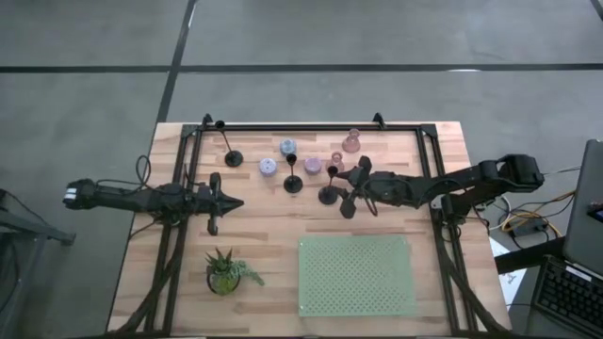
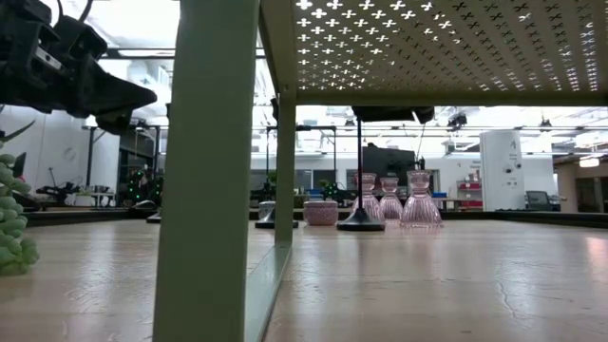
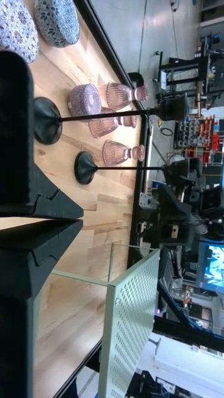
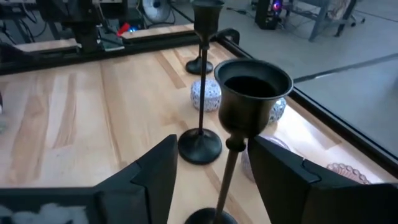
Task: Pick & Place candle stick holders
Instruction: Put the bottom right black candle holder on the shelf
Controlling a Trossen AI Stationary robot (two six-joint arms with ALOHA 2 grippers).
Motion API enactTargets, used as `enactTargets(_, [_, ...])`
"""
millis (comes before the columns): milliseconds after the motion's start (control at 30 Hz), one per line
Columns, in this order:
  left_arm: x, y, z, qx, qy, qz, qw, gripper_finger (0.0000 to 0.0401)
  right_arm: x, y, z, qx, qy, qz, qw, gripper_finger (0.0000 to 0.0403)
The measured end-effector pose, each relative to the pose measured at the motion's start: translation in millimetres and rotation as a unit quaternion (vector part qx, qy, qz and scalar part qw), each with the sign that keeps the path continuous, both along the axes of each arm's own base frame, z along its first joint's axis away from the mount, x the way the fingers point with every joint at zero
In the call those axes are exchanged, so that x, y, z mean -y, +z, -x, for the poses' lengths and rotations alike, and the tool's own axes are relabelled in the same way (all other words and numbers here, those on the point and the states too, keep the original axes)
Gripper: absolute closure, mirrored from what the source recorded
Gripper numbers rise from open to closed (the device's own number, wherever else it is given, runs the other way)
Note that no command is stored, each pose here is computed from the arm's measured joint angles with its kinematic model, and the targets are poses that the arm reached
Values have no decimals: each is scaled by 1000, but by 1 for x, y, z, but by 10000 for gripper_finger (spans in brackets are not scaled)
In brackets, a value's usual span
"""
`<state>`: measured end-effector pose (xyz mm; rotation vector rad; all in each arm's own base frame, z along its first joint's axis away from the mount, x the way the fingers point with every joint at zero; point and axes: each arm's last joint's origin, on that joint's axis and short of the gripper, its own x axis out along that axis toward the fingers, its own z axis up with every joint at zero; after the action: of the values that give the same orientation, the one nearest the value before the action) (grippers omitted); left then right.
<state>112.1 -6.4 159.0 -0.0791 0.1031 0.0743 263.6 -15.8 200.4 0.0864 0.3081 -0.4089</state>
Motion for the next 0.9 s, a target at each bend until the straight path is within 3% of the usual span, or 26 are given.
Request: enactTargets(900, [0, 0, 0, 0, 0, 0, 1000, 385, 3, -1, -5, 10, 2, 20, 1000, 374])
